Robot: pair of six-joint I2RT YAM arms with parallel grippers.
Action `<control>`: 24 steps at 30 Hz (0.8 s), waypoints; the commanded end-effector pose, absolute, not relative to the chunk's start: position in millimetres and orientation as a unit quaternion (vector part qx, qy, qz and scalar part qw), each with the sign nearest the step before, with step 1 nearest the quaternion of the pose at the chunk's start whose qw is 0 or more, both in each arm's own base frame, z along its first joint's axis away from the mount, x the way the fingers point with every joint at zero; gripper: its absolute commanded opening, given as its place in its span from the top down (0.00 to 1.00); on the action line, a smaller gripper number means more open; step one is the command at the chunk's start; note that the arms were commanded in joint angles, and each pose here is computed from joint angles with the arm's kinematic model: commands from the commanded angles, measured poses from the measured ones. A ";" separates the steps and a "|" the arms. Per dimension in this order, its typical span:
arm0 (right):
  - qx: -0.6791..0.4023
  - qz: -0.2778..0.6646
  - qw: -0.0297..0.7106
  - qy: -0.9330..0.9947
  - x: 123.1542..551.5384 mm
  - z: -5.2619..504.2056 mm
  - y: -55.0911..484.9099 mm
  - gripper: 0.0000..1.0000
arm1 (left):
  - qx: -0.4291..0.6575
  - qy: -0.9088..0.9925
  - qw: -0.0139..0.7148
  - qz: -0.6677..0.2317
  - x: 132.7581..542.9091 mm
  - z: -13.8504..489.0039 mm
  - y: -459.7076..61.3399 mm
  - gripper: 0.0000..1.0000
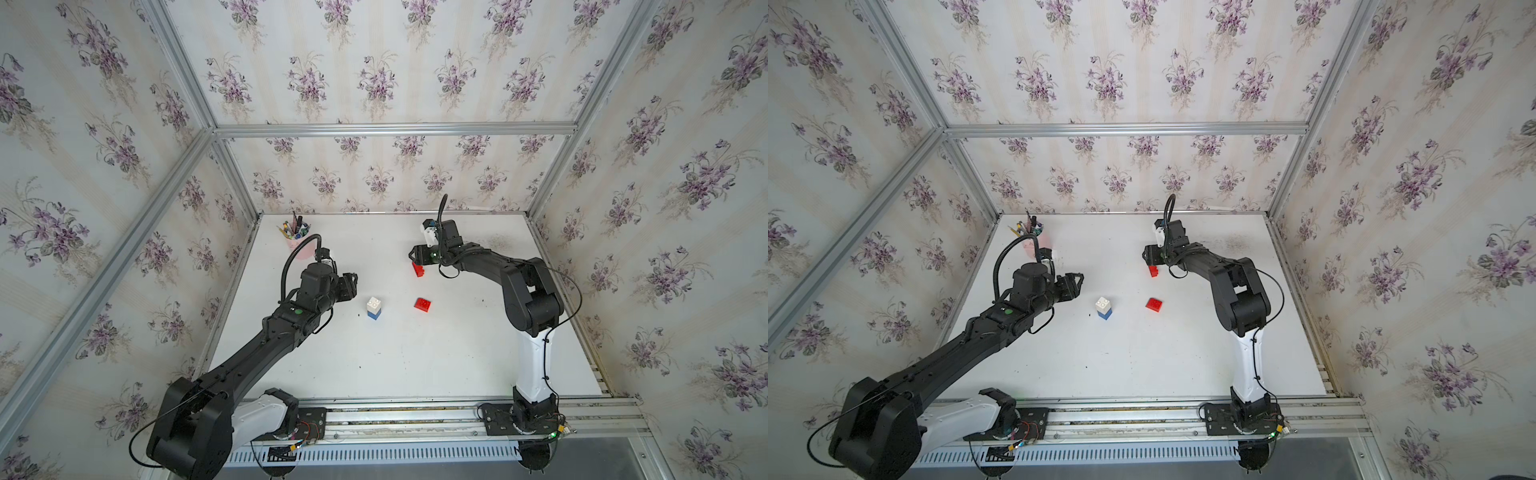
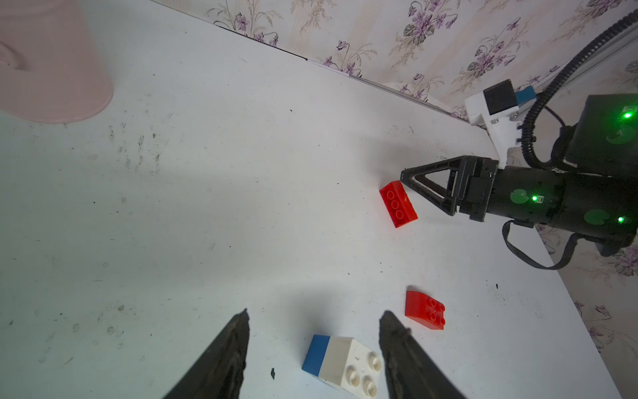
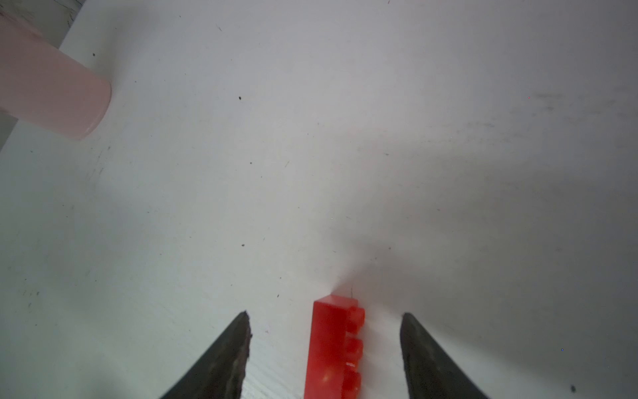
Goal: Assemble the letter r with lego
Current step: Pick up the lego brick from the center of the board.
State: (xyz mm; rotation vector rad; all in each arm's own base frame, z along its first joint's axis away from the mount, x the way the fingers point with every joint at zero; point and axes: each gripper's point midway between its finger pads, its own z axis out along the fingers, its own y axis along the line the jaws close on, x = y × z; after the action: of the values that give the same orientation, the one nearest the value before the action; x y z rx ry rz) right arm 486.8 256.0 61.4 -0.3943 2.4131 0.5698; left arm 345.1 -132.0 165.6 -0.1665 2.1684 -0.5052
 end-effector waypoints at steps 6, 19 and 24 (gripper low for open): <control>-0.173 0.177 0.278 0.928 471.7 31.8 258.7 0.41 | -0.070 0.867 0.450 -0.201 349.7 167.0 -130.8 0.38; -0.164 0.123 0.300 0.932 462.4 32.2 241.2 0.70 | -0.072 0.868 0.446 -0.207 348.1 165.4 -132.0 0.38; -0.160 0.107 0.316 0.929 453.2 49.2 229.1 0.73 | -0.073 0.867 0.445 -0.212 348.0 165.6 -133.2 0.38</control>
State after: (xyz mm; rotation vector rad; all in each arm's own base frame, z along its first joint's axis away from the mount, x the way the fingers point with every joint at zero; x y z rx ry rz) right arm 449.9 233.8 33.6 -0.4250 2.4956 0.3226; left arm 343.4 -130.6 156.6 -0.1752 2.1890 -0.4955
